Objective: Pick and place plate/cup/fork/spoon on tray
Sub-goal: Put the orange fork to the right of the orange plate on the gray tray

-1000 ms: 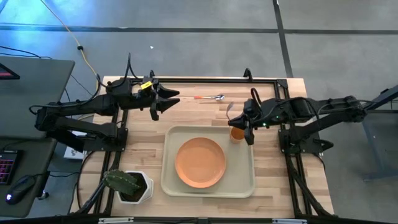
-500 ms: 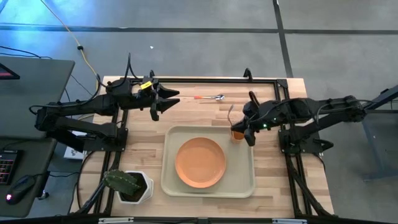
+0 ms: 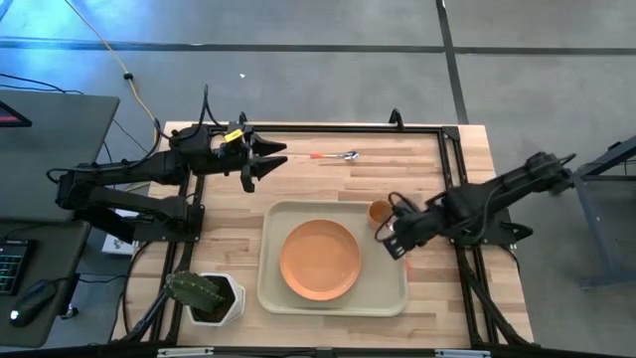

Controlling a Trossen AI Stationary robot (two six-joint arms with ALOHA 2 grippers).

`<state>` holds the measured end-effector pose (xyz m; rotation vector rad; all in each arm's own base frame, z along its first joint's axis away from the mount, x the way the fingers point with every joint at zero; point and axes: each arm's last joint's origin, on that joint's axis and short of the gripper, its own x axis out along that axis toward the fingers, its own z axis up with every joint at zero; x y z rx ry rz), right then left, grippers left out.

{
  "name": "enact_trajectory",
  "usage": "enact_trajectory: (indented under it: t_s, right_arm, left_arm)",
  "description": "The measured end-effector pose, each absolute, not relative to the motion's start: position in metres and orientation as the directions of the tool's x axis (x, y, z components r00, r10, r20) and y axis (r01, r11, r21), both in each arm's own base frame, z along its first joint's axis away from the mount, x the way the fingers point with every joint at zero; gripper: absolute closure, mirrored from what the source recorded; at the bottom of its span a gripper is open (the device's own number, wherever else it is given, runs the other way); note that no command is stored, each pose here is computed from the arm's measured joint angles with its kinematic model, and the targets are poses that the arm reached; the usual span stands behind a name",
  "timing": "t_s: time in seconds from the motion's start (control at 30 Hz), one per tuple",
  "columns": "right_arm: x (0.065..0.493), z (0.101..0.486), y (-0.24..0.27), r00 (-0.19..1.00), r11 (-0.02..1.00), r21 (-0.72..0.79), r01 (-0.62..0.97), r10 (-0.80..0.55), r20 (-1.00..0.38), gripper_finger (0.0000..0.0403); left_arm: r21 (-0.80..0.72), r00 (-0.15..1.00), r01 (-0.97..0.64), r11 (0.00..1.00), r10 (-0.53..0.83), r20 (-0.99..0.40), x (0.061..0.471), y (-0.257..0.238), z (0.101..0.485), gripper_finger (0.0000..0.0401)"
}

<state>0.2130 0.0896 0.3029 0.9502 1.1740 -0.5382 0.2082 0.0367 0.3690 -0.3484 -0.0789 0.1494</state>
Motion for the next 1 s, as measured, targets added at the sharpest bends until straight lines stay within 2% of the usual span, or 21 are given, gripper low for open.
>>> enact_trajectory:
  t_s: [0.23, 0.4, 0.53, 0.63, 0.73, 0.8, 1.0]
  right_arm:
    - [0.228, 0.275, 0.115, 0.183, 0.517, 0.241, 0.822, 0.161, -0.970, 0.0403]
    - [0.236, 0.252, 0.134, 0.157, 0.505, 0.265, 0.821, 0.246, -0.957, 0.0403]
    - [0.226, 0.222, 0.142, 0.236, 0.378, 0.349, 0.858, 0.313, -0.920, 0.0403]
    - [0.216, 0.218, 0.139, 0.322, 0.235, 0.385, 0.892, 0.265, -0.909, 0.0403]
    - [0.208, 0.207, 0.135, 0.342, 0.113, 0.366, 0.924, 0.185, -0.921, 0.0403]
    - [0.207, 0.204, 0.136, 0.365, 0.050, 0.380, 0.924, 0.185, -0.912, 0.0403]
    - [0.207, 0.186, 0.134, 0.366, 0.014, 0.374, 0.927, 0.177, -0.914, 0.0403]
  left_arm:
    - [-0.346, 0.986, -0.133, 0.929, 0.161, 0.052, 0.208, 0.037, 0.369, 0.0201]
    - [-0.345, 0.986, -0.134, 0.929, 0.162, 0.051, 0.208, 0.037, 0.369, 0.0201]
    - [-0.320, 0.985, -0.137, 0.938, 0.162, 0.051, 0.208, 0.037, 0.369, 0.0201]
    - [-0.301, 0.985, -0.138, 0.944, 0.162, 0.054, 0.208, 0.037, 0.369, 0.0201]
    - [-0.298, 0.985, -0.137, 0.945, 0.162, 0.059, 0.208, 0.037, 0.370, 0.0201]
    - [-0.297, 0.985, -0.137, 0.945, 0.162, 0.060, 0.208, 0.037, 0.370, 0.0201]
    - [-0.297, 0.985, -0.137, 0.945, 0.162, 0.060, 0.208, 0.037, 0.370, 0.0201]
